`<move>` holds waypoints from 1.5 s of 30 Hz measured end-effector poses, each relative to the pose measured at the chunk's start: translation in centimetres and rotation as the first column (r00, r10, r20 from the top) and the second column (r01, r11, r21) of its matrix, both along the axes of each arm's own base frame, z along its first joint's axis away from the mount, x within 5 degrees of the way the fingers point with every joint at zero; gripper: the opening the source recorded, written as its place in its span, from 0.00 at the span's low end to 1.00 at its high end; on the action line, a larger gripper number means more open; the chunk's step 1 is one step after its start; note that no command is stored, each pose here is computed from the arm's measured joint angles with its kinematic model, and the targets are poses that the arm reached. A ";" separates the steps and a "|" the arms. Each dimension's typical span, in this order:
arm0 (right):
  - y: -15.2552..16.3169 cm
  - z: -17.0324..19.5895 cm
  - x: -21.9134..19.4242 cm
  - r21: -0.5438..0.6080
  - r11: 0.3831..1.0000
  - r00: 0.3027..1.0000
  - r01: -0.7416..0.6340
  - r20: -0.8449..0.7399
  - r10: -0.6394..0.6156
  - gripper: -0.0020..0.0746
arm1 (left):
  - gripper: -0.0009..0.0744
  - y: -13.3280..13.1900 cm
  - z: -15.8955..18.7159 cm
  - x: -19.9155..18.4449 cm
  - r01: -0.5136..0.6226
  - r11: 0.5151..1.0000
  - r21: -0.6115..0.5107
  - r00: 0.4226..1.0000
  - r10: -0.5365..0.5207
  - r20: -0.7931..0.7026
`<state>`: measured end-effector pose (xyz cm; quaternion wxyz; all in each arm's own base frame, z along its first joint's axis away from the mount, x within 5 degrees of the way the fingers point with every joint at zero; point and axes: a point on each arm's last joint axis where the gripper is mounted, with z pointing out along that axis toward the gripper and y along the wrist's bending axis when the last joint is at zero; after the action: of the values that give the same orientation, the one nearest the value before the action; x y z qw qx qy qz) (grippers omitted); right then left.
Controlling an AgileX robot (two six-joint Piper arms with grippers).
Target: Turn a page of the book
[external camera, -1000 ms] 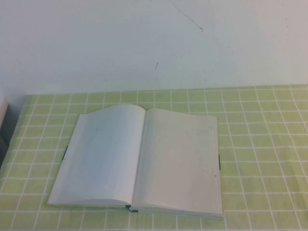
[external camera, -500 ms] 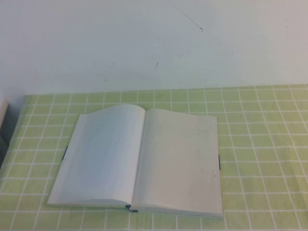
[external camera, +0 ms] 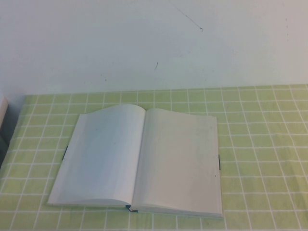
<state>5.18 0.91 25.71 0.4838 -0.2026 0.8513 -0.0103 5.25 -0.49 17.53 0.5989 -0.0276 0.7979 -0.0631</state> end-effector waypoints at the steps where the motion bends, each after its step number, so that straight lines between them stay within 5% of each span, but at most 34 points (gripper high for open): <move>1: 0.0 0.0 0.0 0.000 1.000 1.000 0.000 0.000 0.000 0.02 | 0.01 0.0 0.0 0.0 0.000 1.000 0.000 1.000 0.000 0.000; 14: -0.1 0.0 -0.2 0.007 1.000 1.000 -0.001 0.025 0.001 0.02 | 0.01 0.0 0.0 0.0 0.000 1.000 0.002 1.000 0.000 0.000; 24: -0.7 -2.9 -0.1 0.103 0.986 0.921 0.129 0.356 -0.158 0.02 | 0.01 0.0 0.0 0.0 0.000 1.000 0.003 1.000 0.000 0.000; 32: -1.2 -8.3 0.1 0.124 0.956 0.925 0.265 0.248 -0.289 0.02 | 0.01 0.0 0.0 0.0 0.000 1.000 0.003 1.000 0.000 0.000; 45: -1.2 -8.8 -0.1 0.151 0.947 0.932 0.283 0.188 -0.309 0.02 | 0.01 0.0 0.0 0.0 0.000 1.000 0.004 1.000 0.000 -0.002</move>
<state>5.12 -0.27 16.88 0.5750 -0.0399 0.8155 -0.0523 5.24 -0.48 17.51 0.5982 -0.0263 0.7985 -0.0613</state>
